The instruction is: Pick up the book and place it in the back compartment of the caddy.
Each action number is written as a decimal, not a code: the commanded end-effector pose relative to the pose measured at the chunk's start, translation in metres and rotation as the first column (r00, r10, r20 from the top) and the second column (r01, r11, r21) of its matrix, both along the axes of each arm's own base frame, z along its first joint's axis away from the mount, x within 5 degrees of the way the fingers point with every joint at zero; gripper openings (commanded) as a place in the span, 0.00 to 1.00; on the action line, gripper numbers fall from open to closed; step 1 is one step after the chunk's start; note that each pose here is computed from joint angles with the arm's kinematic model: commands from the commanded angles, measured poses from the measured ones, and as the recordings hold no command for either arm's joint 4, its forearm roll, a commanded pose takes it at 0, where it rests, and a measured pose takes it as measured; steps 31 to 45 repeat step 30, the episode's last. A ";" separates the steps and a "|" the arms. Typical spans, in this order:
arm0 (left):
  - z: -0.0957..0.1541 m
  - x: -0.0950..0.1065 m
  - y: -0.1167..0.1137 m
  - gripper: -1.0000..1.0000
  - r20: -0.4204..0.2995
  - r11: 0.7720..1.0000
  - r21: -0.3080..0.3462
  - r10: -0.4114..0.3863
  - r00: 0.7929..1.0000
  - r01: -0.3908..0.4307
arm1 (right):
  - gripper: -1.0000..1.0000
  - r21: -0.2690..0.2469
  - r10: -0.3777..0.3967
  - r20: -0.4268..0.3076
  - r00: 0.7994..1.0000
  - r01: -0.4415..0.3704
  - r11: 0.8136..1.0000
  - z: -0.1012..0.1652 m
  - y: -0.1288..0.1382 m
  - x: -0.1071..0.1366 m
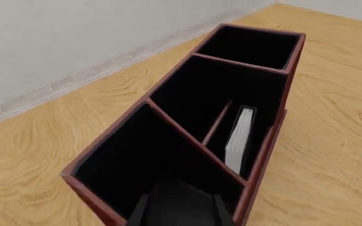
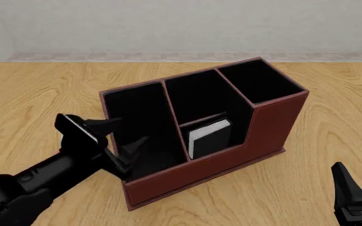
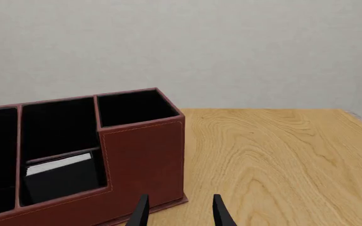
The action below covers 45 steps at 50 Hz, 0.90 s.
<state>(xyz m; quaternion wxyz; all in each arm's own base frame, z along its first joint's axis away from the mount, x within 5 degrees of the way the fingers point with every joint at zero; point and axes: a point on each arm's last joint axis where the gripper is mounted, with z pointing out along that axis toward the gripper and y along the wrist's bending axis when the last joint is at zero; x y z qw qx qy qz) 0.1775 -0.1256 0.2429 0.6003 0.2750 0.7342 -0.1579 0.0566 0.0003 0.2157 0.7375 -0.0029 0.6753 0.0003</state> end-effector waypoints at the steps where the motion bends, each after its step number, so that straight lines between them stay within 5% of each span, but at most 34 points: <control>1: 0.004 -0.031 0.045 1.00 0.053 0.994 -0.010 0.107 0.993 -0.107 | 1.00 0.000 0.000 0.000 1.000 0.000 1.000 0.000 0.000 0.000; 27: 0.013 -0.091 0.103 1.00 0.031 0.927 -0.100 0.367 0.930 -0.362 | 1.00 0.000 0.000 0.000 1.000 0.000 1.000 0.000 0.000 0.000; 45: 0.005 -0.096 0.106 1.00 0.029 0.921 -0.102 0.381 0.924 -0.376 | 1.00 0.000 0.000 0.000 1.000 0.000 1.000 0.000 0.000 0.000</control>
